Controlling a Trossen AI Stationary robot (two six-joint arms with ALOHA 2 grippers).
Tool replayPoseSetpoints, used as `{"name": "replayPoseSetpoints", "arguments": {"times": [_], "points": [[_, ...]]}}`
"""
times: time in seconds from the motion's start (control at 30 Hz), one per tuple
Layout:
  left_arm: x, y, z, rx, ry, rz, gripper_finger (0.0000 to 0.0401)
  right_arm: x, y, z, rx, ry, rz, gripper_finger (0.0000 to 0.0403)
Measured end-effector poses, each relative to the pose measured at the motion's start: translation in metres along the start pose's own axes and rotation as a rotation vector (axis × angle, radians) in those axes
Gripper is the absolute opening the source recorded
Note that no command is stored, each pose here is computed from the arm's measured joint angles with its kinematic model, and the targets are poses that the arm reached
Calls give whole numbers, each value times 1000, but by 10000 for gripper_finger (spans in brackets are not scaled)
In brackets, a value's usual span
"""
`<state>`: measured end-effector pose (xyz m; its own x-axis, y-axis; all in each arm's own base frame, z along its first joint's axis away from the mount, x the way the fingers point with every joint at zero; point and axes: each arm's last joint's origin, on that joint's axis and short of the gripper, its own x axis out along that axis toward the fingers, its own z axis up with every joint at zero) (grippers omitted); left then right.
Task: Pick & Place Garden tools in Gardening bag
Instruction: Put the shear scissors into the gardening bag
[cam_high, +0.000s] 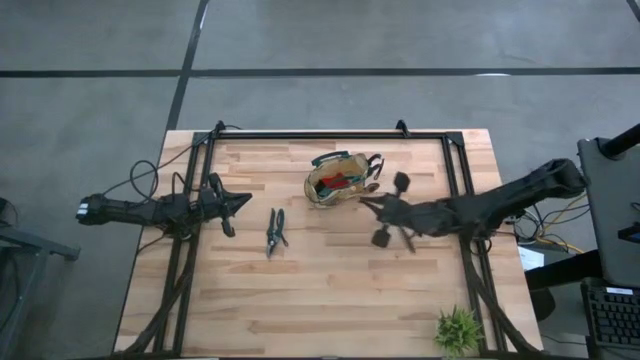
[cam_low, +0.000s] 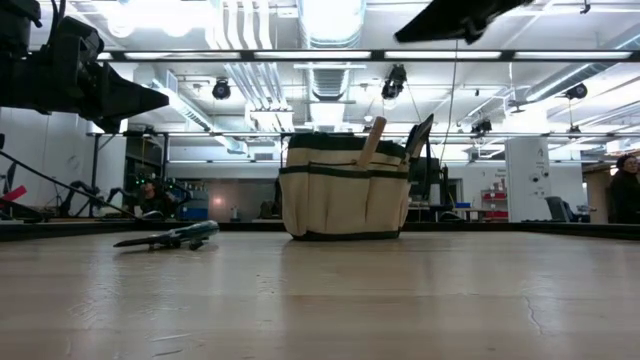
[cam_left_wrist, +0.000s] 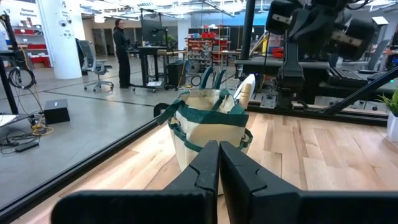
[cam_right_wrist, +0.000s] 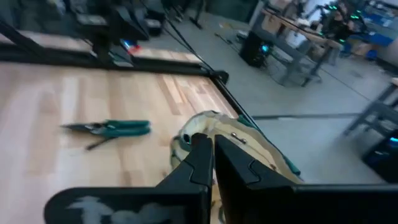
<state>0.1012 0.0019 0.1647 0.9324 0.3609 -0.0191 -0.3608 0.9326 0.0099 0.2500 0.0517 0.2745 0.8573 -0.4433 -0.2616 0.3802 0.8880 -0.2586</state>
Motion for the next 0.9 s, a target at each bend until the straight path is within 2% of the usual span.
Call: {"name": "replayPoseSetpoints", "arguments": {"times": [0.13,0.3,0.5,0.73,0.9], "points": [[0,0,0,0,0,0,17,-25,-11,-8,29,-51,79,9],[0,0,0,0,0,0,18,-44,-22,-33,15,-82,278,8],[0,0,0,0,0,0,18,-59,-34,-68,118,-82,323,8],[0,0,0,0,0,0,16,-72,-33,-98,152,-174,646,8],[0,0,0,0,0,0,18,-76,-32,-114,199,-217,754,8]]}}
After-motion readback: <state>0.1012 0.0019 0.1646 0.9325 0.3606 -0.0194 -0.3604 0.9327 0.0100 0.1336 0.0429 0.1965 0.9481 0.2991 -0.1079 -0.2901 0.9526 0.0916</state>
